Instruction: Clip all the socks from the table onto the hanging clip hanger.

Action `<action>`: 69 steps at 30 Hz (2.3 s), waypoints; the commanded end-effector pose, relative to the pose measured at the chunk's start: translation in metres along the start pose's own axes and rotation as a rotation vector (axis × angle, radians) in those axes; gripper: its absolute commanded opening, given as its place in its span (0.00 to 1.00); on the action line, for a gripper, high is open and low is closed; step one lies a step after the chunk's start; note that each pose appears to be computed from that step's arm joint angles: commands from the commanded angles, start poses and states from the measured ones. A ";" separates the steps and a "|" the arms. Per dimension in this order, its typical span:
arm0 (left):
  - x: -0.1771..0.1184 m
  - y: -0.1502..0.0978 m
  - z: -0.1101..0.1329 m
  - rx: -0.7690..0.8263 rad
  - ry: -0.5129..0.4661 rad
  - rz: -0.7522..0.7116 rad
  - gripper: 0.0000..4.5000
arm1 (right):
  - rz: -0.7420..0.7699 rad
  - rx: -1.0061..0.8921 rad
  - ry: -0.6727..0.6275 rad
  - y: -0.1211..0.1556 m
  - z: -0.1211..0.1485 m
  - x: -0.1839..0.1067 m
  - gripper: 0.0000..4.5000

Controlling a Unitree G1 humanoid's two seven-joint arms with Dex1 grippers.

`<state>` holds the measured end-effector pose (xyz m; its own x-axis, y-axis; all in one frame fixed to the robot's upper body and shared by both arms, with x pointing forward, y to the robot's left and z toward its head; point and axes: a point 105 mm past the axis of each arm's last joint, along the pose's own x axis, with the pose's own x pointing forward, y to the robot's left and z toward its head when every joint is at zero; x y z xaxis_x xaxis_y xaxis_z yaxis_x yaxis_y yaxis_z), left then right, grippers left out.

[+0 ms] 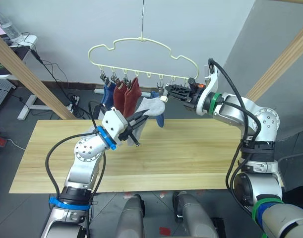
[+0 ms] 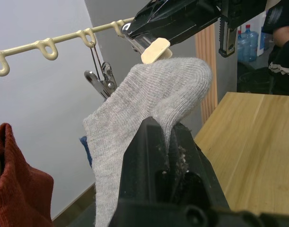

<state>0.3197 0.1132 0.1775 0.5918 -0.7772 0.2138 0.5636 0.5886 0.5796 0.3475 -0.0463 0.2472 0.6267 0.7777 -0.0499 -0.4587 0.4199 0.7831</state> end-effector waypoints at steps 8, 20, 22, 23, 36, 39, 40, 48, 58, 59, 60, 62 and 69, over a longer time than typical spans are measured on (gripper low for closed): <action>0.008 -0.001 0.012 0.029 -0.039 0.001 0.01 | 0.076 -0.025 0.017 0.018 -0.007 -0.002 0.05; 0.007 -0.001 0.012 0.032 -0.033 -0.006 0.00 | 0.092 -0.015 0.016 0.020 -0.006 -0.002 0.87; 0.007 -0.001 0.012 0.031 -0.033 -0.007 0.00 | 0.089 -0.015 0.013 0.019 -0.005 -0.003 0.99; 0.008 -0.002 0.012 0.029 -0.034 -0.008 0.00 | 0.084 -0.018 0.010 0.017 -0.003 -0.006 0.99; 0.018 -0.005 0.011 -0.049 -0.041 -0.018 0.35 | -0.107 -0.301 0.031 -0.013 -0.013 -0.045 1.00; 0.018 -0.006 0.009 -0.074 -0.030 -0.022 0.53 | -0.170 -0.419 0.004 -0.020 -0.011 -0.048 1.00; 0.018 -0.006 0.009 -0.075 -0.029 -0.021 0.60 | -0.191 -0.453 -0.007 -0.023 -0.010 -0.048 1.00; -0.001 -0.004 0.014 -0.118 -0.004 -0.059 1.00 | -0.360 -0.964 -0.111 -0.040 -0.008 -0.048 1.00; -0.030 -0.004 0.043 -0.255 -0.029 -0.137 1.00 | -0.447 -1.077 -0.417 -0.026 0.017 -0.049 1.00; -0.031 -0.003 0.046 -0.272 -0.037 -0.134 1.00 | -0.452 -1.092 -0.432 -0.025 0.019 -0.049 1.00; -0.031 -0.003 0.049 -0.278 -0.036 -0.144 1.00 | -0.458 -1.103 -0.449 -0.024 0.020 -0.049 1.00; -0.032 -0.003 0.051 -0.281 -0.039 -0.154 1.00 | -0.482 -1.109 -0.474 -0.026 0.021 -0.049 0.91; -0.028 -0.005 0.058 -0.296 -0.048 -0.160 1.00 | -0.509 -1.079 -0.525 -0.026 0.020 -0.039 0.55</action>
<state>0.2739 0.1228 0.2015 0.4851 -0.8624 0.1445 0.8003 0.5044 0.3243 0.3504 -0.0935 0.2263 0.9450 0.2736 0.1793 -0.2486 0.9569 -0.1501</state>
